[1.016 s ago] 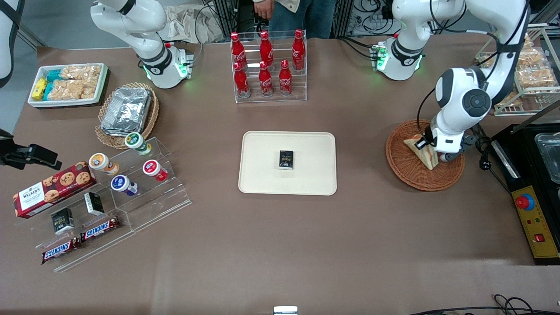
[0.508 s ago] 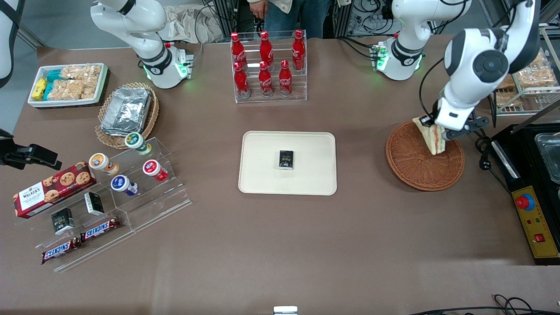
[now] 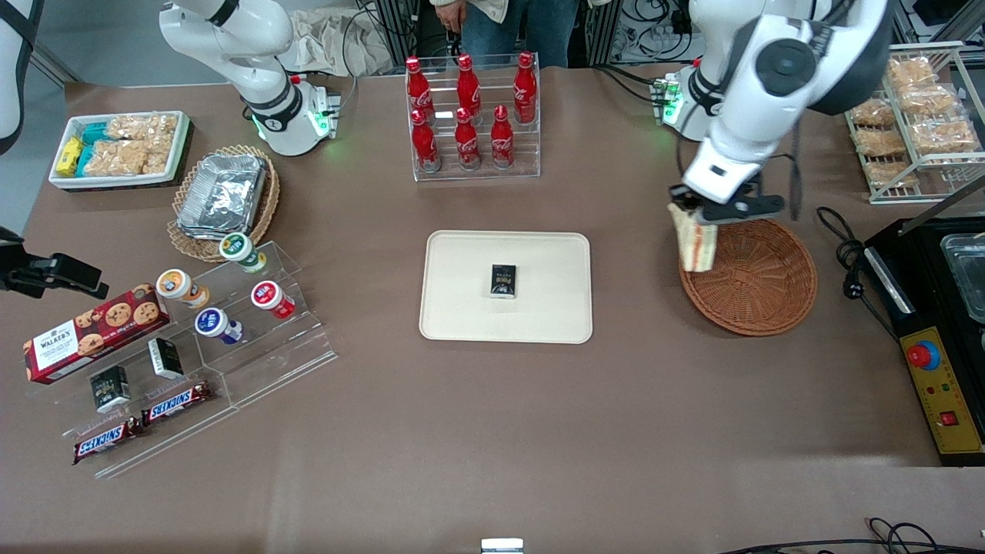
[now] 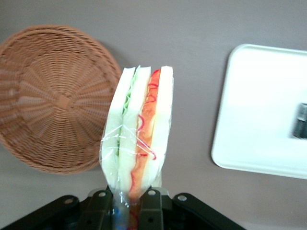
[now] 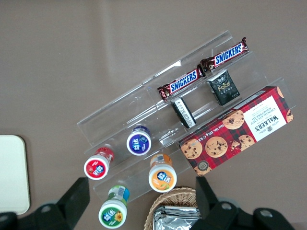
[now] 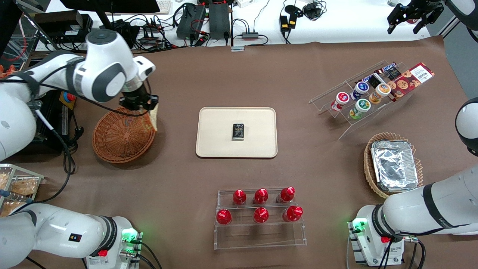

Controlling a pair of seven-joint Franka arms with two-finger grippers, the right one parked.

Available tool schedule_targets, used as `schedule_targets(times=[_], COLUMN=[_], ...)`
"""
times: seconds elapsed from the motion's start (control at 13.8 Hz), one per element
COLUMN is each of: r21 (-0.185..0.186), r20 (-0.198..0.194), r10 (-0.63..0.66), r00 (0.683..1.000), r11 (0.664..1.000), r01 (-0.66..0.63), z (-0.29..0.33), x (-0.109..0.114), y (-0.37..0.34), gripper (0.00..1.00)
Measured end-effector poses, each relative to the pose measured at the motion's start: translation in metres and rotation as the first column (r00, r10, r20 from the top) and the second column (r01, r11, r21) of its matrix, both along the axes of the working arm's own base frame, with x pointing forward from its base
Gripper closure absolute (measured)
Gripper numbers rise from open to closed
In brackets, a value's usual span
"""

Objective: Place sandwich from basket to tray
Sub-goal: 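Lift the sandwich and carry it toward the white tray, then lower the held sandwich onto the tray beside the black packet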

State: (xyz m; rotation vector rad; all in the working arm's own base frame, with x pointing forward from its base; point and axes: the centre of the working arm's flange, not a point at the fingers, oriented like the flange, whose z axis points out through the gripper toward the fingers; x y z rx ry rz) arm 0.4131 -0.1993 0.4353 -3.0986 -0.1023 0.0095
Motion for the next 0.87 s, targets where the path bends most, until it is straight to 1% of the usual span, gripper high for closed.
schedule_targets(times=[0.15,0.29,0.36,0.51,0.58,0.73,0.87], r21=[-0.001,-0.002,-0.007,-0.028,-0.035,-0.042,-0.059], r20=[-0.015,-0.028,-0.025,-0.001,0.006,-0.004,-0.013], r10=[-0.052,-0.1,-0.12,-0.154,-0.164,-0.178,-0.153], r00=[0.999,0.995,0.992,0.988,0.986,0.984,0.988], r11=[0.999,0.995,0.993,0.988,0.986,0.983,0.987], r01=[0.052,0.1,0.12,0.154,0.165,0.178,0.152], z=[-0.007,-0.015,-0.022,-0.041,-0.054,-0.091,-0.129], x=[-0.006,-0.007,-0.006,-0.003,-0.003,-0.002,0.002], y=[-0.03,-0.057,-0.069,-0.09,-0.099,-0.113,-0.122], gripper=[0.8,0.8,0.8,0.8,0.8,0.8,0.8])
